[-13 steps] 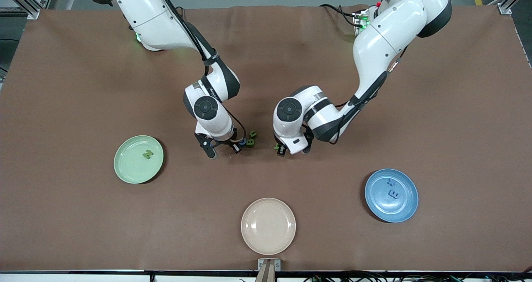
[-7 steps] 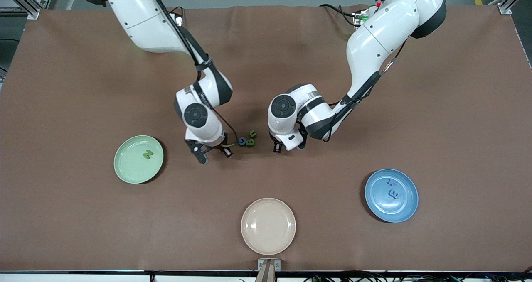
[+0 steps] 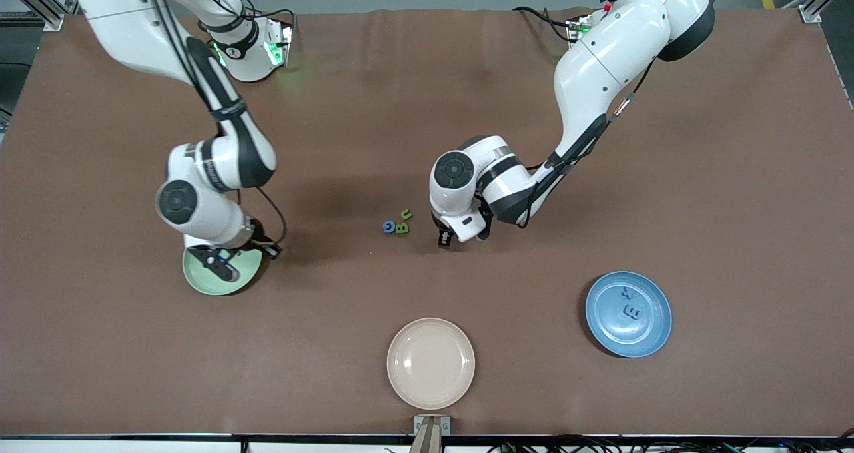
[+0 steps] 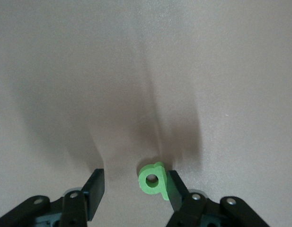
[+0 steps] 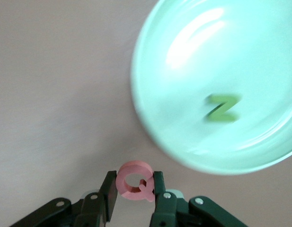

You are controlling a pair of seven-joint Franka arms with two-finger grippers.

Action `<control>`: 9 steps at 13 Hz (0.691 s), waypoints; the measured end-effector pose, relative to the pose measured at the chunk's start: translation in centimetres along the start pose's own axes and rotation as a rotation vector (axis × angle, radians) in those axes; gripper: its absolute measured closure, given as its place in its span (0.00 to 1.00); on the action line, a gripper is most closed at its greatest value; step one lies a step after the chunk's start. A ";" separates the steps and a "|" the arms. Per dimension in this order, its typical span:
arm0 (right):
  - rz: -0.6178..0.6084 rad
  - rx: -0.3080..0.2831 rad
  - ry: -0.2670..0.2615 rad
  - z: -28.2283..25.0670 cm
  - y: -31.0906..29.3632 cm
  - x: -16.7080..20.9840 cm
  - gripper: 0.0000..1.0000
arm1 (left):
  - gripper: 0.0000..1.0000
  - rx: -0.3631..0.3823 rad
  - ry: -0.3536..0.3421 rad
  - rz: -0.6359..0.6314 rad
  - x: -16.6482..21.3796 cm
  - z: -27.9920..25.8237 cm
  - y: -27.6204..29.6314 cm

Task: Sort upper and lower case letters into plates
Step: 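Carry the Q to the green plate while the left gripper grasps green p, then release the Q on the green plate while the left gripper carries p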

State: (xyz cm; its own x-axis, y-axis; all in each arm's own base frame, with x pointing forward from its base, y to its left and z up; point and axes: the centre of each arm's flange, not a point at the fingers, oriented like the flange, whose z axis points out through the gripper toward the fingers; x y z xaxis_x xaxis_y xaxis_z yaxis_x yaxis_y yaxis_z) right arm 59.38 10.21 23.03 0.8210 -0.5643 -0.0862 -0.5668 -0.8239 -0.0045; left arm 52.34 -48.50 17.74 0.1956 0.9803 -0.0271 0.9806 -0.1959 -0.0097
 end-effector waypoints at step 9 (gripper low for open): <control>-0.174 0.003 -0.012 3.5 13.0 4.9 0.64 | 0.41 -0.022 0.007 -0.006 0.7 0.4 0.6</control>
State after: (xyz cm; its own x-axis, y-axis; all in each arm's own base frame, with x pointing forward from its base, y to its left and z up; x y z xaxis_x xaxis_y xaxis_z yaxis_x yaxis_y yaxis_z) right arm 55.78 -3.03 19.07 0.9061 -0.4123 -0.0953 -0.4161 -0.9090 -0.0230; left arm 53.03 -47.98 17.27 0.1899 0.9816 -0.0203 0.9818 -0.1897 0.0118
